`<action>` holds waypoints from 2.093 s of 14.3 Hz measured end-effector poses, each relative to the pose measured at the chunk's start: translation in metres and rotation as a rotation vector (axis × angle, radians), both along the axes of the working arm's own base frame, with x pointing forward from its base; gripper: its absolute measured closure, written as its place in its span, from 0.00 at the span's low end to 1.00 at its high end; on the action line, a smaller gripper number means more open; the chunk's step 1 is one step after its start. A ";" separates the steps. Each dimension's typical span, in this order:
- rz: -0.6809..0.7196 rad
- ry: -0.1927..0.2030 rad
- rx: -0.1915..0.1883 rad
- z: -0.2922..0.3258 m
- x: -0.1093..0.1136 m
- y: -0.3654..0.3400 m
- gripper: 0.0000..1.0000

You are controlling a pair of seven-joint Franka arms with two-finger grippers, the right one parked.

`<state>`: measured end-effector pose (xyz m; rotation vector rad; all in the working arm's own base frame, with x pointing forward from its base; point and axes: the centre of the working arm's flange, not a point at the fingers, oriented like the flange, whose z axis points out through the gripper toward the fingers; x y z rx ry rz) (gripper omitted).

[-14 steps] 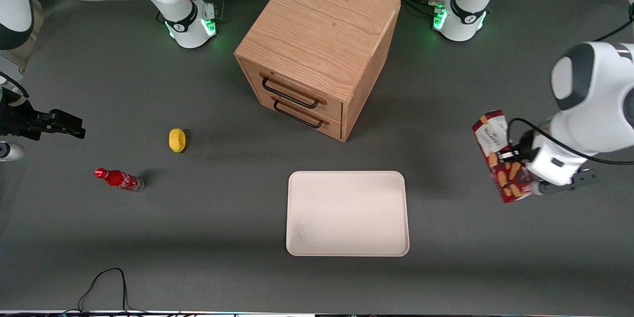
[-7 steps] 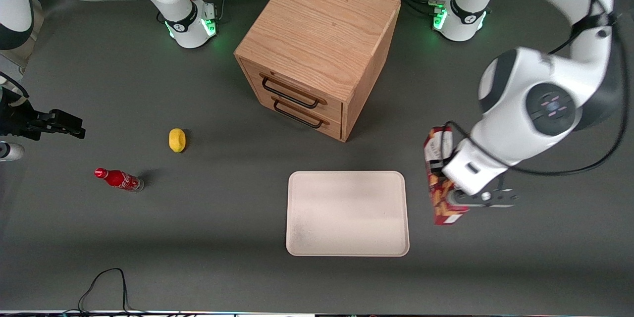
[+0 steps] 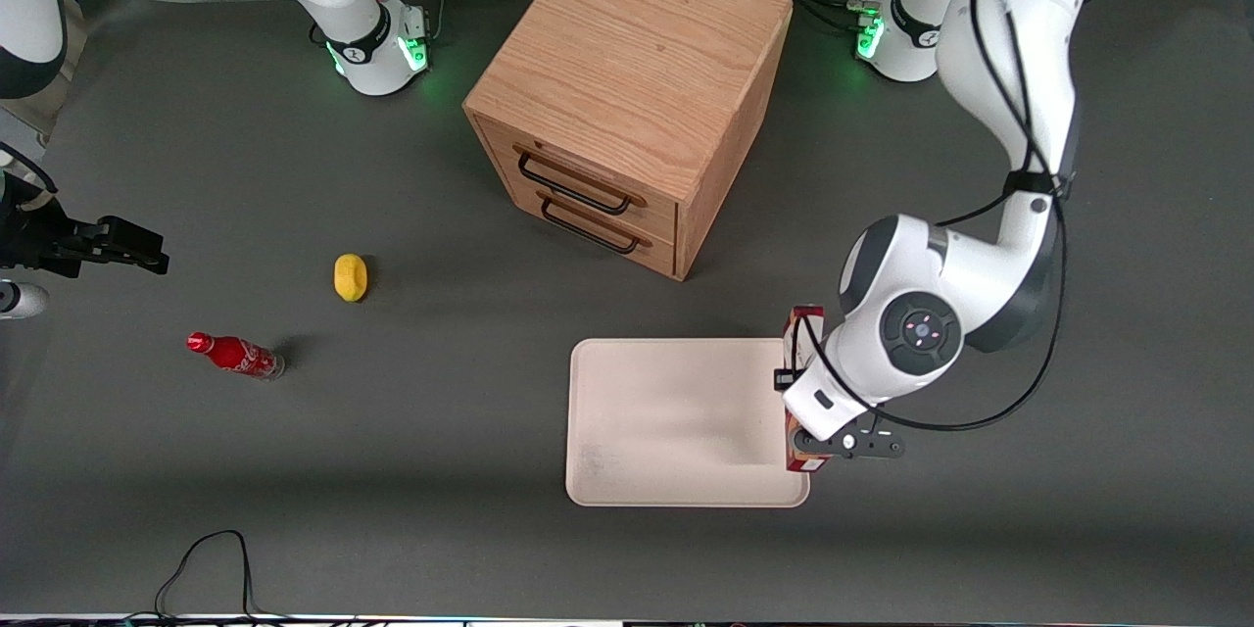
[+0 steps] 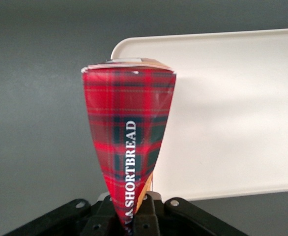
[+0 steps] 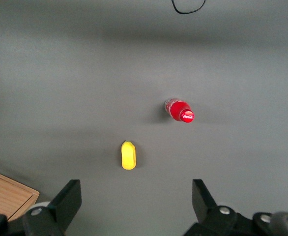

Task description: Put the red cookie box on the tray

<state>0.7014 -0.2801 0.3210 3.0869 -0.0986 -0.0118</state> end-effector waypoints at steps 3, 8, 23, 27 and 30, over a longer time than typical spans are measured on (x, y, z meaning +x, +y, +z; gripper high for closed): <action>-0.006 -0.010 0.008 -0.039 0.003 -0.007 0.94; 0.017 -0.018 -0.005 -0.059 0.005 -0.010 0.94; 0.080 -0.091 -0.072 -0.038 0.010 -0.021 0.15; 0.121 -0.100 -0.061 0.062 0.002 0.025 0.00; 0.143 -0.031 0.000 0.115 -0.020 0.091 0.00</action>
